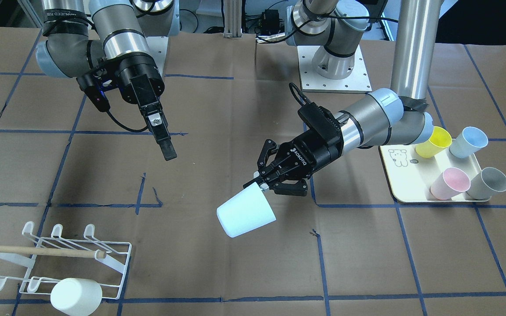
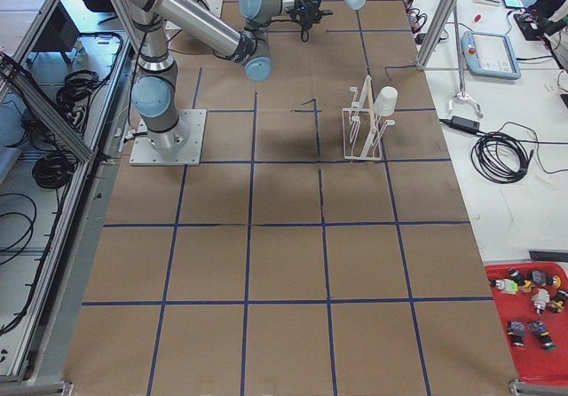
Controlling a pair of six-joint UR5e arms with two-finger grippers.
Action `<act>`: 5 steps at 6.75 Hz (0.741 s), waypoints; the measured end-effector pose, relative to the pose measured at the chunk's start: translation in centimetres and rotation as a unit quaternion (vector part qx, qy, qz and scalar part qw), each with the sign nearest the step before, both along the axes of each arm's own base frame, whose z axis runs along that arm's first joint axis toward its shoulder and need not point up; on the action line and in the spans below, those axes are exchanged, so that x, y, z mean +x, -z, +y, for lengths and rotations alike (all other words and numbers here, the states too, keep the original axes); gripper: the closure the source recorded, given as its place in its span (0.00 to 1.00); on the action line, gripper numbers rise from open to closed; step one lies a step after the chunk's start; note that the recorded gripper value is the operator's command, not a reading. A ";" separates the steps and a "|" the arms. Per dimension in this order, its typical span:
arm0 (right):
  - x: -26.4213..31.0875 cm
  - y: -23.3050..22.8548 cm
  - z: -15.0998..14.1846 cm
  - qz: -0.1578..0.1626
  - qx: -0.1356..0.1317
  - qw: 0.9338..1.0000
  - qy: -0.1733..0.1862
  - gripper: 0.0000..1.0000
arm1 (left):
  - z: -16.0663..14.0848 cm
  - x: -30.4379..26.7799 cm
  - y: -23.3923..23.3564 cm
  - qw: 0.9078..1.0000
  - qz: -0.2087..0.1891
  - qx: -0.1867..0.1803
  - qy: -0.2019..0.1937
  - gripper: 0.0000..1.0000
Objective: Transfer IKEA cup to right arm and place on rack
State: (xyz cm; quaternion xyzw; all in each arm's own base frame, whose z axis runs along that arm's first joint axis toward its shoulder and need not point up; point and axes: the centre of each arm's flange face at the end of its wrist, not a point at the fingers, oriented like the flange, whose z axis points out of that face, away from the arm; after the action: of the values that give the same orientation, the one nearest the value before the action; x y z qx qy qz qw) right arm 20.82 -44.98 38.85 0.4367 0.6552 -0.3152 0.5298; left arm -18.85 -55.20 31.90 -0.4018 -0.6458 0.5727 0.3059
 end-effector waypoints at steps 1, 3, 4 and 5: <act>0.3 0.8 -0.4 0.001 0.033 0.999 -0.003 0.00 | 0.0 -0.1 0.1 1.000 0.000 0.001 0.001 0.99; 1.0 2.2 -0.8 0.006 0.081 0.997 -0.011 0.00 | 0.0 -0.1 0.2 1.000 0.001 0.004 0.002 0.98; 2.1 2.9 -0.8 0.012 0.099 0.995 -0.023 0.00 | 0.0 -0.1 0.2 1.000 0.002 0.004 0.003 0.98; 3.2 3.4 -1.3 0.015 0.105 0.994 -0.036 0.00 | 0.0 -0.1 0.2 1.000 0.002 0.004 0.003 0.98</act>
State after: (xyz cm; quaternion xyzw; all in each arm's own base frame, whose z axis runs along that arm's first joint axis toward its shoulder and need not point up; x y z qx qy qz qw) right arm 24.06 -46.27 35.45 0.4611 0.7080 -0.2319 0.4820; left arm -18.98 -55.17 31.66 -0.4014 -0.6464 0.5696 0.3108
